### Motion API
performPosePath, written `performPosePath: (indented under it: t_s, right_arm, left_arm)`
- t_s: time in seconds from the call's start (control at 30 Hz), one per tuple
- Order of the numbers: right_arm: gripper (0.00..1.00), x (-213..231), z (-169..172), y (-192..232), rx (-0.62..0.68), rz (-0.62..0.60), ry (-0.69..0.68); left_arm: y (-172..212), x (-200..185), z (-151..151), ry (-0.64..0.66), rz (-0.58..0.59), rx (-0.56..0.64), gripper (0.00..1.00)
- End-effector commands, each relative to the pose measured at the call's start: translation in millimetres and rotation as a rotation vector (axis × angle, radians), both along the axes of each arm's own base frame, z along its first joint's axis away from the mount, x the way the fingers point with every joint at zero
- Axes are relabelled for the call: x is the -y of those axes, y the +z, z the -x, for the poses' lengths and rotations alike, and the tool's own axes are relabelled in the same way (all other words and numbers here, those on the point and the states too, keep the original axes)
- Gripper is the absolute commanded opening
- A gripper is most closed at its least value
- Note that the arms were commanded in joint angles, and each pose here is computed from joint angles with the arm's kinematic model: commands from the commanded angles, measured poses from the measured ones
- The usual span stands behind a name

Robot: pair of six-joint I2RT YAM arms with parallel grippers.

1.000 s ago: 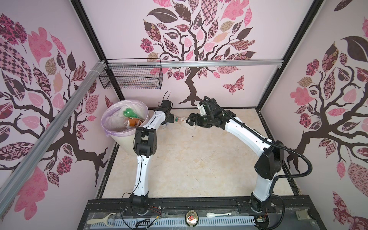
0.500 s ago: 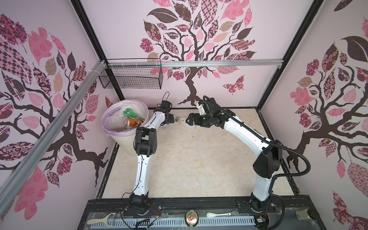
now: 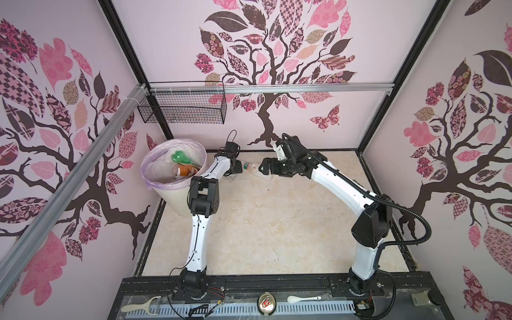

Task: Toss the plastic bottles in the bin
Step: 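Close the left gripper on the Pepsi bottle and lift it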

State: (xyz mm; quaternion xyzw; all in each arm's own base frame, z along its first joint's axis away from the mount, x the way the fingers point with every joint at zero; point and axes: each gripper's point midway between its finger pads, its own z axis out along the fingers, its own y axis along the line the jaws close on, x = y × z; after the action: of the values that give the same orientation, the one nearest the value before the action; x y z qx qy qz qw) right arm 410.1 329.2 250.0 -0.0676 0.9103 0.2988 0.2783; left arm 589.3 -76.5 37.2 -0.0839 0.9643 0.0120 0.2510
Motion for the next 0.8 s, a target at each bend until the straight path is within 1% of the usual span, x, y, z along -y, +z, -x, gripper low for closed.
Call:
performPosePath:
  t_s: [0.0, 0.3, 0.57, 0.77]
  right_arm:
    - [0.99, 3.9, 0.7, -1.4, -0.009, 0.013, -0.003]
    - [1.00, 5.6, 3.1, 0.9, -0.012, 0.003, -0.011]
    - [0.99, 10.9, 9.5, 5.3, -0.008, -0.010, -0.027]
    - [1.00, 16.4, 19.4, 5.3, -0.014, -0.026, -0.034]
  left_arm:
    - [-1.9, 3.3, -2.2, -0.004, 0.028, 0.002, 0.72]
    - [16.7, 8.7, 5.6, -0.013, 0.075, 0.034, 0.59]
    - [29.3, 13.0, 26.4, -0.020, 0.106, 0.033, 0.55]
    - [41.4, 19.5, 45.7, -0.045, 0.096, 0.024, 0.55]
